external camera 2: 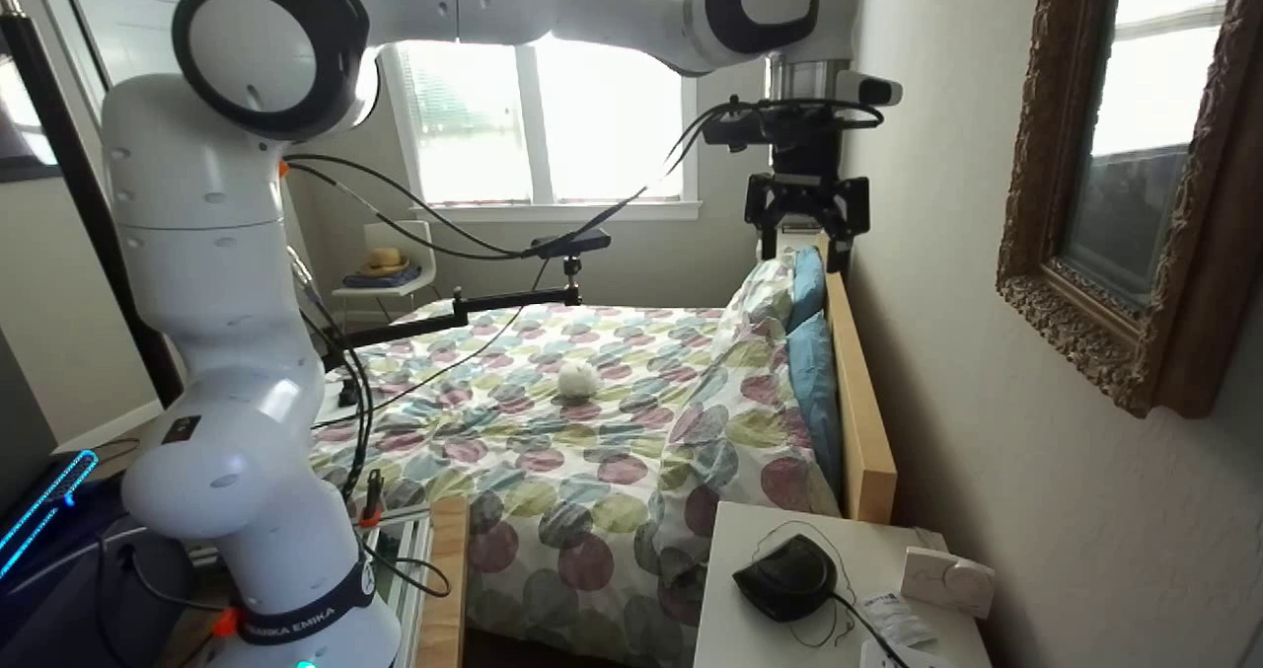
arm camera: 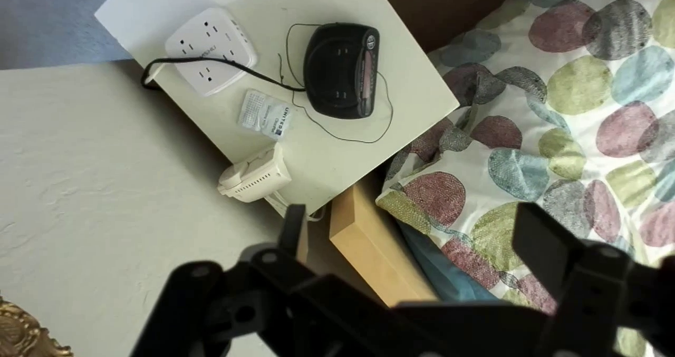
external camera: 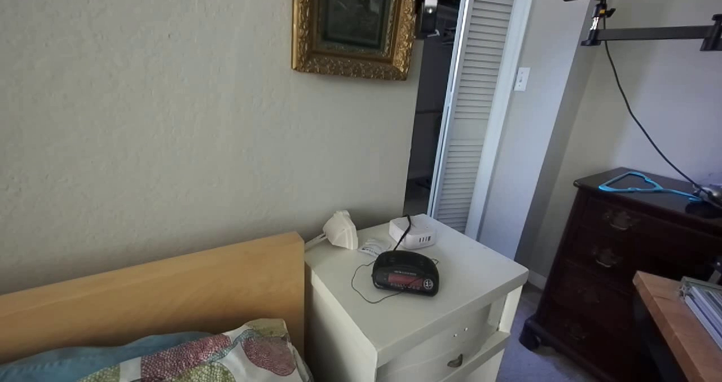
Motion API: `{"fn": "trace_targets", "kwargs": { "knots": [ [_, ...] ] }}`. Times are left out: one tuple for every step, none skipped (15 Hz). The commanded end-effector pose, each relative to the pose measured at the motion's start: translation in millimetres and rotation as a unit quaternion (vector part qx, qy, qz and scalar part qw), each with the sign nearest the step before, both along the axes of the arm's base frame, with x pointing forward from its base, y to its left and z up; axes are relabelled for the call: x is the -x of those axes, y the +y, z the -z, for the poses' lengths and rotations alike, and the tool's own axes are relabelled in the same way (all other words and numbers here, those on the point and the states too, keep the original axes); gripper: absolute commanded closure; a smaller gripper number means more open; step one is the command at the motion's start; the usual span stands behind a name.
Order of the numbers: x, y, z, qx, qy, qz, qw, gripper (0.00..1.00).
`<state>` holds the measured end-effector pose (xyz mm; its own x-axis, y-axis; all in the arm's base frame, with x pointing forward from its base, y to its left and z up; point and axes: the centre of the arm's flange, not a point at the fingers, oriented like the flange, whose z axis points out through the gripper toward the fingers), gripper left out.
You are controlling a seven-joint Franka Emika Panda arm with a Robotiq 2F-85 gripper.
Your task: Move the cable to the left
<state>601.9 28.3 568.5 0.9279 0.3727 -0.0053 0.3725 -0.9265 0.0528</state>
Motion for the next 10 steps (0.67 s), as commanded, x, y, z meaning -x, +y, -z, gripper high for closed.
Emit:
{"fn": "trace_targets", "kwargs": {
  "knots": [
    [46,-54,56,-0.003,-0.027,-0.066,0.9975,0.00],
    [49,-67,68,-0.010,-0.035,-0.087,0.9955,0.00],
    [49,-82,81,-0.021,-0.049,-0.112,0.9923,0.00],
    [9,-61,48,-0.002,-0.028,-0.071,0.9971,0.00],
    [13,-74,62,-0.004,-0.034,-0.086,0.9957,0.00],
    [16,-83,70,-0.004,-0.035,-0.092,0.9951,0.00],
    [19,-86,74,-0.004,-0.035,-0.095,0.9948,0.00],
    [20,-84,74,-0.004,-0.036,-0.097,0.9946,0.00],
    [21,-82,72,-0.004,-0.038,-0.099,0.9943,0.00],
    [21,-80,70,-0.004,-0.039,-0.101,0.9941,0.00]
  ]
}}
